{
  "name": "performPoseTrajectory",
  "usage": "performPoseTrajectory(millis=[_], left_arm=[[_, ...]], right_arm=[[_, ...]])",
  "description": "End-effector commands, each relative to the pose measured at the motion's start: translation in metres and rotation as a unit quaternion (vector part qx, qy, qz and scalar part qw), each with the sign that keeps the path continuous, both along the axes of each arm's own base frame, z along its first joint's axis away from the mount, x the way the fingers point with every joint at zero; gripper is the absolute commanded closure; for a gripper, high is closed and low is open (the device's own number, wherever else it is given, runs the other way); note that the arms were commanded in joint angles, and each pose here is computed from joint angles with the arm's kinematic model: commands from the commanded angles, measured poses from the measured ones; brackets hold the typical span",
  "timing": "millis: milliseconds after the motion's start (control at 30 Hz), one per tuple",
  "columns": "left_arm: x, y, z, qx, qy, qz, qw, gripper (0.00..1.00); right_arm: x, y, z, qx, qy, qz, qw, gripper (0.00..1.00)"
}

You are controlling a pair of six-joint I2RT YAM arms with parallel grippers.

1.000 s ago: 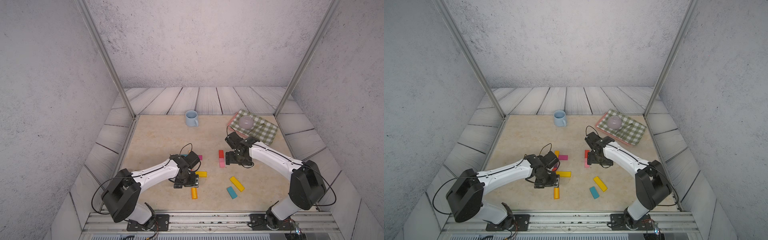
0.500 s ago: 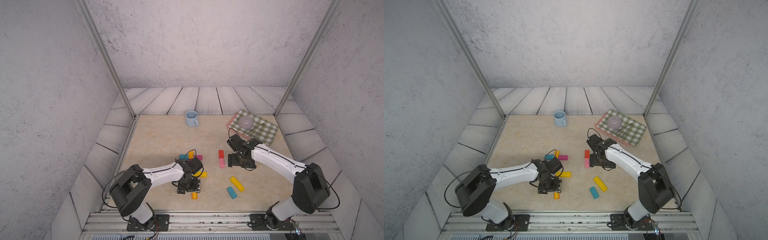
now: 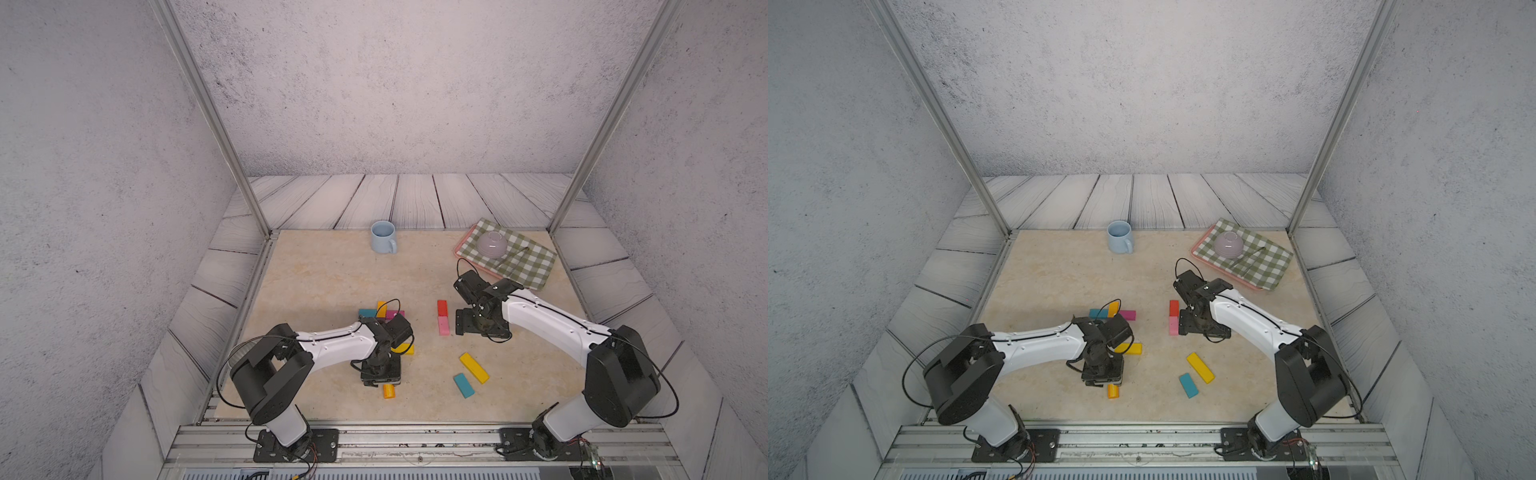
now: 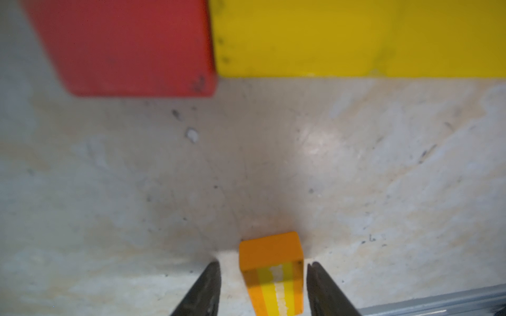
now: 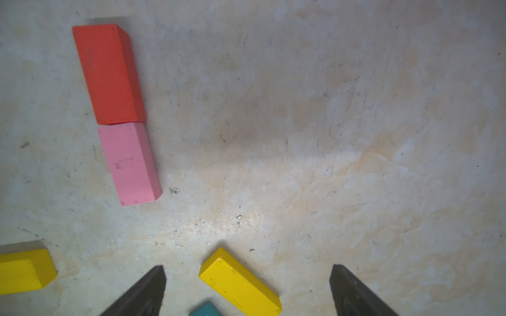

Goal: Assemble the letter t with building blocks
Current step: Pick up the building block from the center of the board.

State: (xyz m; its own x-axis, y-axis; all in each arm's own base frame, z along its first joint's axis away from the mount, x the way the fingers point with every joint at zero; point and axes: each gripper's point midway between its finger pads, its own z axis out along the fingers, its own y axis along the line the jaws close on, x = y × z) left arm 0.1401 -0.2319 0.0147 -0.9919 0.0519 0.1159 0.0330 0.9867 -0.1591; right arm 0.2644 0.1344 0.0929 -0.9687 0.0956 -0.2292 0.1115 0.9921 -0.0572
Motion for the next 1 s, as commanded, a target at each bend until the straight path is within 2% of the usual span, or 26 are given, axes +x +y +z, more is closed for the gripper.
performPoseTrajectory(millis=[0,367,467,600,733,833,967], left_arm=[[0.003,-0.003,-0.005,0.005,-0.005,-0.004,1.000,0.57],[0.007,-0.003,0.000,0.009,-0.013,-0.006,1.000,0.73],[0.013,-0.004,0.007,0.008,-0.029,-0.010,1.000,0.77],[0.027,-0.016,0.029,-0.016,-0.060,-0.036,0.997,0.77],[0.056,-0.033,0.066,-0.038,-0.103,-0.107,0.988,0.77],[0.093,-0.028,0.094,-0.009,-0.150,-0.157,0.976,0.77],[0.147,-0.025,0.117,-0.014,-0.183,-0.189,0.965,0.76]], right_arm=[[-0.004,-0.003,-0.002,-0.003,0.004,-0.003,1.000,0.05],[-0.001,0.001,-0.003,0.002,0.004,0.000,1.000,0.04],[0.000,0.002,-0.005,0.002,0.005,0.000,1.000,0.04],[0.003,0.003,-0.002,0.001,0.003,0.006,1.000,0.04],[0.010,0.007,0.003,0.003,-0.001,0.021,1.000,0.04],[0.017,0.009,0.008,0.007,-0.009,0.035,0.999,0.04],[0.033,0.004,0.015,0.027,-0.019,0.034,0.999,0.04]])
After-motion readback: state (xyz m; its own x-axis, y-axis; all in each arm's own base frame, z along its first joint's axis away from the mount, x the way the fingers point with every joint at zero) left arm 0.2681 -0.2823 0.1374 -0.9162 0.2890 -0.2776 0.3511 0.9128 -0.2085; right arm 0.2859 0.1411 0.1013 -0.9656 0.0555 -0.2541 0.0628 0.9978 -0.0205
